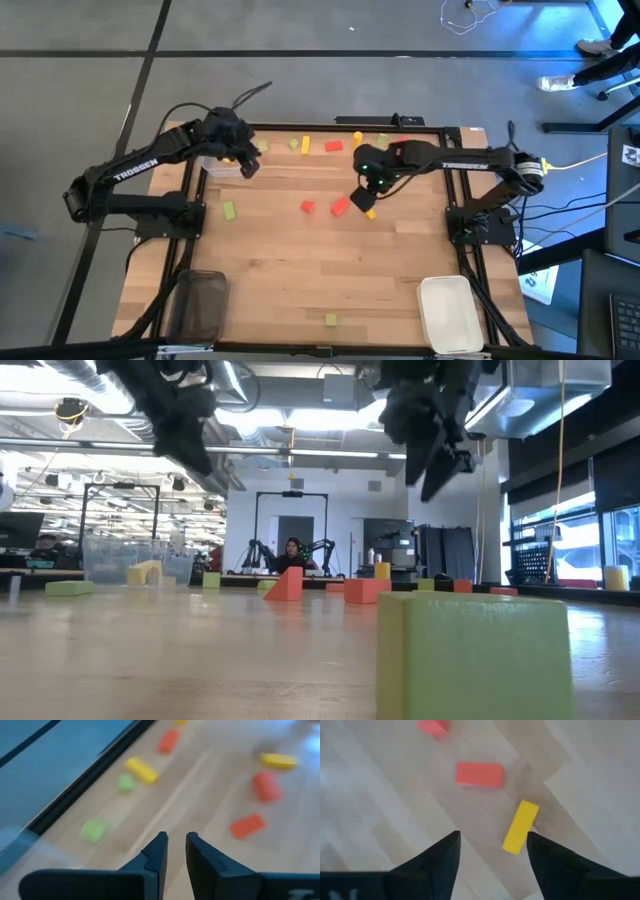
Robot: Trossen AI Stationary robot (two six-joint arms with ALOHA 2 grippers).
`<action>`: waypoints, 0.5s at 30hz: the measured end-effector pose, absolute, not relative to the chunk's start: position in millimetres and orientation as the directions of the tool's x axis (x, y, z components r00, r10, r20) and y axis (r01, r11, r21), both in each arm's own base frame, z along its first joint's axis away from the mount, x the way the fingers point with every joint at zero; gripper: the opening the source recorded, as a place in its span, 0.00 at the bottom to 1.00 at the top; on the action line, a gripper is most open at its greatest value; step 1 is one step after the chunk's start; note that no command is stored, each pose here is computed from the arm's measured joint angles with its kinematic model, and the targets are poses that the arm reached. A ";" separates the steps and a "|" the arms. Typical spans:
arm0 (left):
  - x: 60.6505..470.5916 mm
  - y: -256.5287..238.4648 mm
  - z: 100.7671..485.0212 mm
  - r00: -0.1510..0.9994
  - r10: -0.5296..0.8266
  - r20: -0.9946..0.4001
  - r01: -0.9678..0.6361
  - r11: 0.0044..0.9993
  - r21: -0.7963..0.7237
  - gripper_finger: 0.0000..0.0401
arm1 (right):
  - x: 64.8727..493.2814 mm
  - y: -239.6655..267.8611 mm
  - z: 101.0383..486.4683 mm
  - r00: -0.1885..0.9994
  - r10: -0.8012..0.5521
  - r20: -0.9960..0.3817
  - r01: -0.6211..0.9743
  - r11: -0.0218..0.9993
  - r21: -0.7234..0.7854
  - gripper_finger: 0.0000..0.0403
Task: Sort & place blocks by color
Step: Put the yellow block into the transparent bin
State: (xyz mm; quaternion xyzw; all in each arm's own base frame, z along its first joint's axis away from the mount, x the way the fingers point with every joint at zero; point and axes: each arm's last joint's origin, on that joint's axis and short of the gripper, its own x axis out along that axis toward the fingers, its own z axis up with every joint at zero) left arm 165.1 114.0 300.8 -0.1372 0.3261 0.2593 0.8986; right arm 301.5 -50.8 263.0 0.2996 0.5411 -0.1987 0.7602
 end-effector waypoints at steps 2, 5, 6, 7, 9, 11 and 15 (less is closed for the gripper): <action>168.4 112.8 303.4 0.698 0.344 -0.628 -0.501 0.861 -0.086 0.15 | 305.8 -51.2 251.3 0.282 0.032 -0.959 0.653 0.726 0.216 0.56; 170.6 112.9 305.9 0.728 0.330 -0.601 -0.477 0.873 -0.098 0.15 | 312.8 -50.2 232.7 0.207 0.053 -0.977 0.669 0.721 0.181 0.56; 170.8 113.1 306.2 0.730 0.332 -0.598 -0.477 0.873 -0.098 0.15 | 315.2 -49.9 227.2 0.189 0.057 -0.980 0.669 0.724 0.171 0.56; 170.7 113.2 306.3 0.730 0.333 -0.597 -0.478 0.873 -0.097 0.15 | 317.6 -49.4 221.5 0.170 0.060 -0.984 0.669 0.726 0.160 0.56; 170.6 113.3 306.3 0.729 0.334 -0.597 -0.479 0.873 -0.097 0.15 | 321.6 -49.4 210.6 0.134 0.067 -0.989 0.671 0.728 0.140 0.56; 170.7 113.3 306.2 0.730 0.333 -0.597 -0.478 0.873 -0.098 0.15 | 324.8 -49.7 200.3 0.100 0.073 -0.992 0.675 0.728 0.122 0.56; 170.6 113.3 306.3 0.730 0.333 -0.597 -0.478 0.873 -0.098 0.15 | 328.3 -50.4 182.0 0.026 0.085 -0.996 0.666 0.741 0.081 0.56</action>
